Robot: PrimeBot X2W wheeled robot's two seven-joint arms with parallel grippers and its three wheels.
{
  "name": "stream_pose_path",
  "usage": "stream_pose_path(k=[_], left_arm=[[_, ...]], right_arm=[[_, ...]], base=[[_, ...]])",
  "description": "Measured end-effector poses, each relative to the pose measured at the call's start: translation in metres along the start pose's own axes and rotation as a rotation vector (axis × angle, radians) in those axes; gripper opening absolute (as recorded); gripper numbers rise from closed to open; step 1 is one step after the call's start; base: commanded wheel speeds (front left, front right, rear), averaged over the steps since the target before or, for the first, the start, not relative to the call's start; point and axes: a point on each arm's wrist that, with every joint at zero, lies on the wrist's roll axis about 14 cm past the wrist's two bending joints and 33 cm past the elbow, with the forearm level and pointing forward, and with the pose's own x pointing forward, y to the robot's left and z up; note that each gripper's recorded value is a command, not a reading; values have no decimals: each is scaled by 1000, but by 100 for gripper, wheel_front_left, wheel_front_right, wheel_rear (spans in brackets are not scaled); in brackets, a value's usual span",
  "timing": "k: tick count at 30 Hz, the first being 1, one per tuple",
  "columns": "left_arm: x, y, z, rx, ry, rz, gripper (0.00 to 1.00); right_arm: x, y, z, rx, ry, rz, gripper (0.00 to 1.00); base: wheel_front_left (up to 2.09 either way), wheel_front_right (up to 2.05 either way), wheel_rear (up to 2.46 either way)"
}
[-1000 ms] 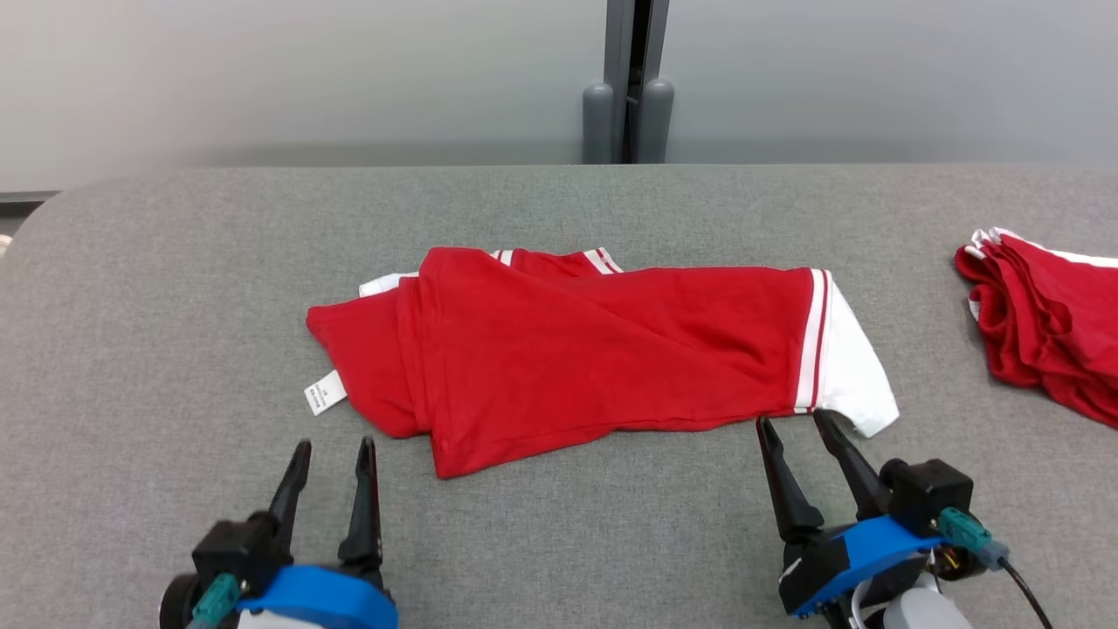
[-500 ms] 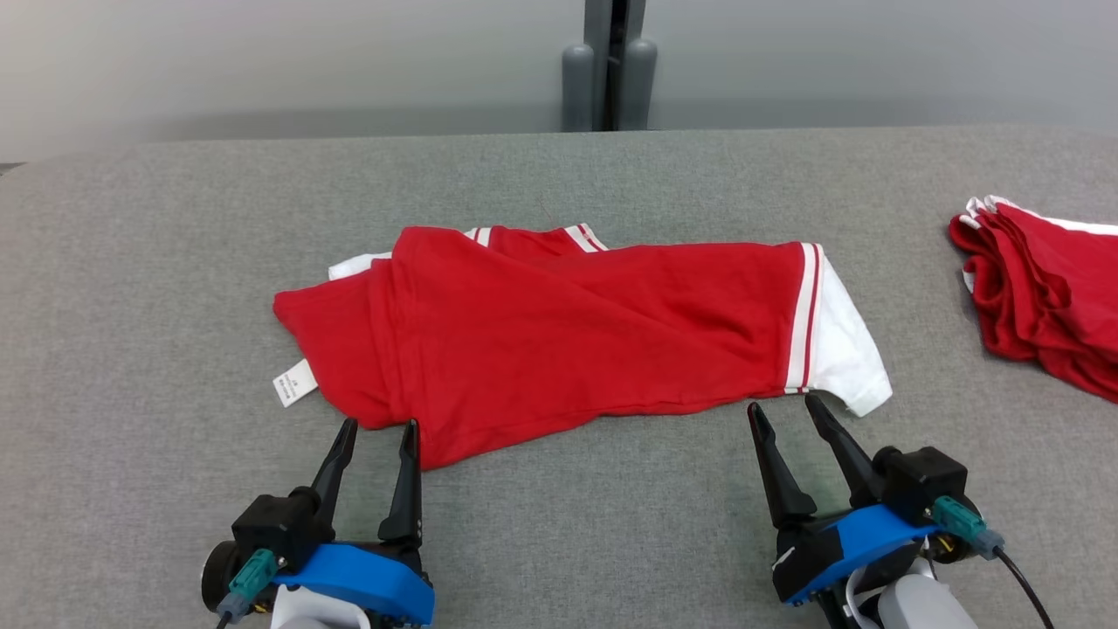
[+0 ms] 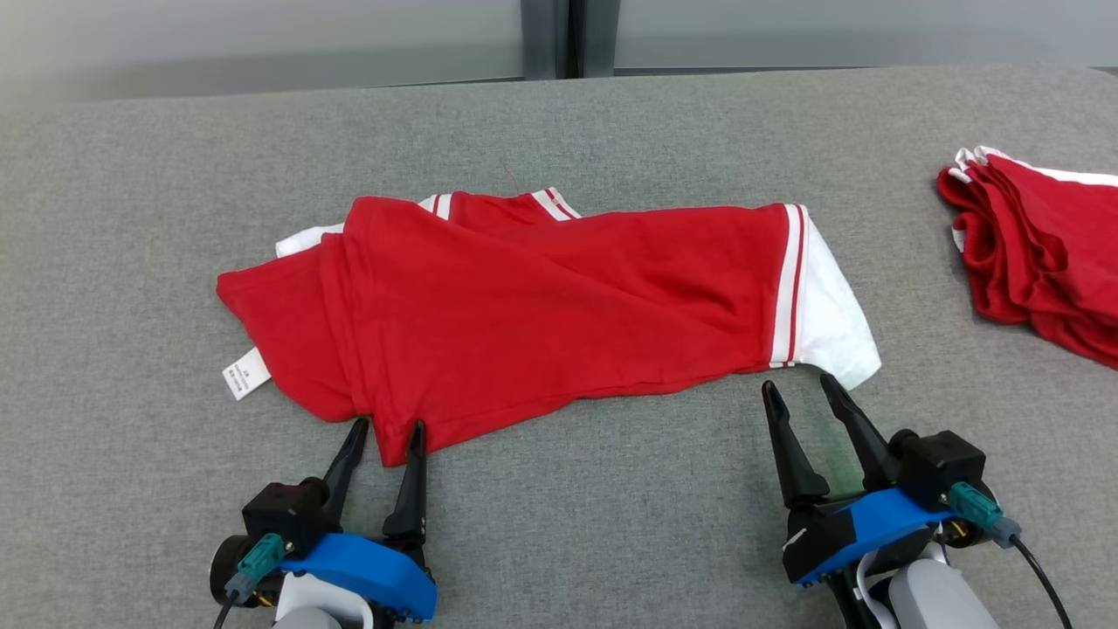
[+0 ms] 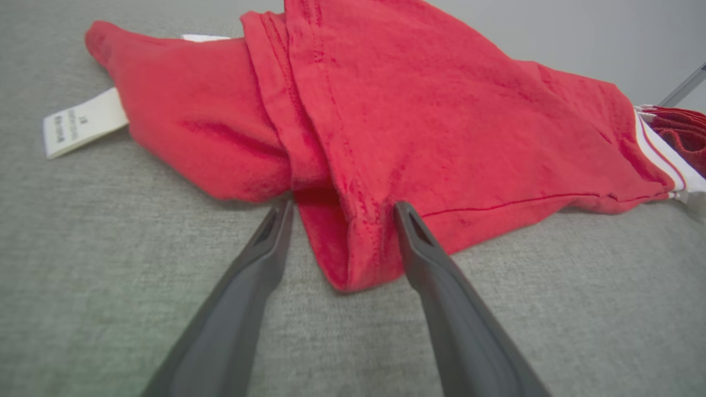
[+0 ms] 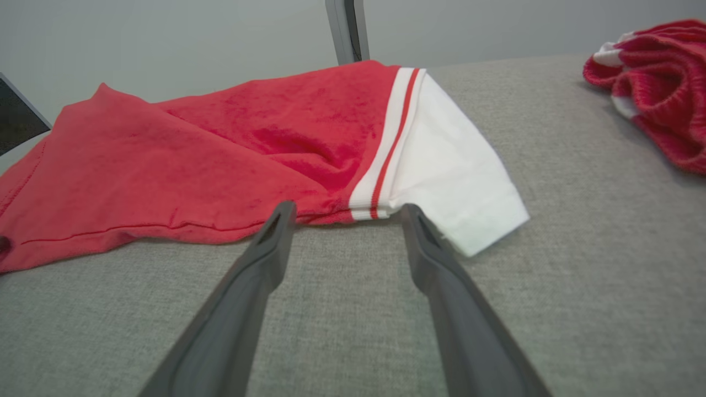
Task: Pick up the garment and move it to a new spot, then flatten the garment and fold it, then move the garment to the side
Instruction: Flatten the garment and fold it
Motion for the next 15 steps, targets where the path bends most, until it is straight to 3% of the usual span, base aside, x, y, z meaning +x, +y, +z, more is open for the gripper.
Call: stream_pose_path(k=[1, 2, 3, 9, 15], left_arm=[[0, 0, 0, -4, 1, -2, 83], [0, -1, 0, -9, 0, -2, 33], [-1, -1, 1, -14, -4, -2, 0], [-9, 1, 14, -18, -42, 1, 0], [-34, 22, 53, 2, -170, 81, 0]], right_arm=[[0, 0, 0, 1, 1, -1, 100], [1, 0, -1, 1, 2, -1, 100], [1, 0, -1, 2, 1, -1, 100], [7, 11, 3, 1, -8, 30, 100], [5, 25, 14, -4, -38, 65, 100]], base=[[0, 0, 0], [0, 0, 0], [0, 0, 0], [0, 0, 0], [0, 0, 0]])
